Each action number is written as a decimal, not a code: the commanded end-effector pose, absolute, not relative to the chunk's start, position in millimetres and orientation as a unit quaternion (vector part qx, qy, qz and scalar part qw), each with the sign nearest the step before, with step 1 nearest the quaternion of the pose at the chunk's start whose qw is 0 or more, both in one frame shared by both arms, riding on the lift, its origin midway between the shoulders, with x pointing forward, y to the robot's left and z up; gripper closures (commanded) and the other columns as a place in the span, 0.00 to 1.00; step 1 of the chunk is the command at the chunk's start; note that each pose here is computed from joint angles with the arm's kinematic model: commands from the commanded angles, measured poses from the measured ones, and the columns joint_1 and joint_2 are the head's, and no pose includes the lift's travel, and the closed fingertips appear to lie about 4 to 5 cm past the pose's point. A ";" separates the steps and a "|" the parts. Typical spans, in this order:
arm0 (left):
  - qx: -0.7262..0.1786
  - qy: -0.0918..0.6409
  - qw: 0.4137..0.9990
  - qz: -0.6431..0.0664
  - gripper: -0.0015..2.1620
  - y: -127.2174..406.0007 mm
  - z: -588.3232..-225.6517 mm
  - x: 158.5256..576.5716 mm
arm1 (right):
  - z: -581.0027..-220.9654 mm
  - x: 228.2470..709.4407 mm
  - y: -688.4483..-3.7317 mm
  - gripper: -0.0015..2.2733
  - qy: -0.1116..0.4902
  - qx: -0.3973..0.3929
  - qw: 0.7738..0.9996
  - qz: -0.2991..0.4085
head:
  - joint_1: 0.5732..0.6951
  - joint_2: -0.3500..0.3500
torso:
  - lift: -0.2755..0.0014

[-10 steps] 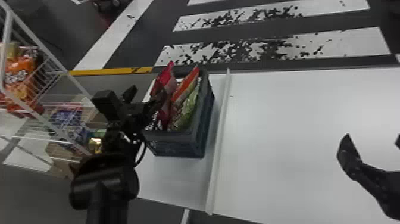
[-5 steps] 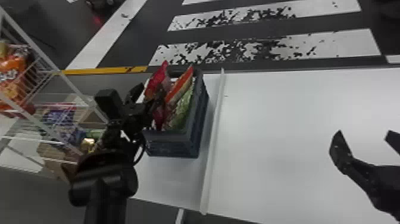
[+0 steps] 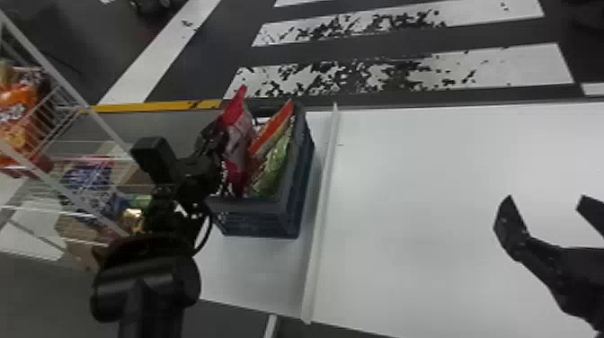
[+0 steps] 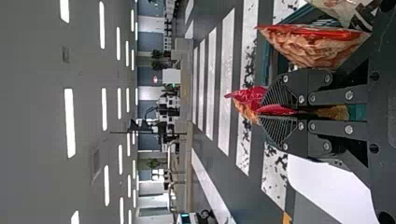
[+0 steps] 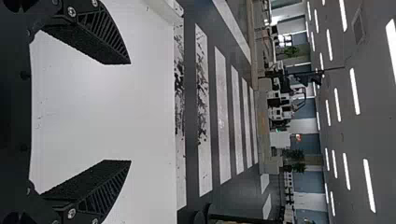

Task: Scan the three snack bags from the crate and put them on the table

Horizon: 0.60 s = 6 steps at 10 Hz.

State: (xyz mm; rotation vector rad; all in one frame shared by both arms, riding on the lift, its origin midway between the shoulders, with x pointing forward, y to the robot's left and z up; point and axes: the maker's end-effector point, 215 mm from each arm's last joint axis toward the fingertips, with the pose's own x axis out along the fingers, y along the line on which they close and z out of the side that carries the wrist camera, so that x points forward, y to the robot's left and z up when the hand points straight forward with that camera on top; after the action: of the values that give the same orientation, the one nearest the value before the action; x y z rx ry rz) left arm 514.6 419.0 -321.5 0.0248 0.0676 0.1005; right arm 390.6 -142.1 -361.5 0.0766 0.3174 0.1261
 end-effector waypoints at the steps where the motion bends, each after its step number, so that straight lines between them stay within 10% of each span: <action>1: 0.020 0.007 0.998 0.053 0.99 424.2 -288.7 502.9 | -362.8 389.4 -141.4 0.06 0.159 0.039 0.985 0.063 | 1.00 0.97 | 0.66; 6: -0.020 -0.058 0.998 0.018 0.99 407.1 -191.4 467.8 | -353.9 387.5 -134.4 0.06 0.149 0.035 0.986 0.065 | 1.00 1.00 | 0.66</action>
State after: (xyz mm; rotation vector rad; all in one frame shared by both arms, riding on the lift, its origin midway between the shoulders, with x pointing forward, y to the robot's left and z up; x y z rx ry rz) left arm 472.7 411.6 -199.9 -0.0184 -0.1174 0.0521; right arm 387.1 -135.6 -355.3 0.0715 0.3029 0.1313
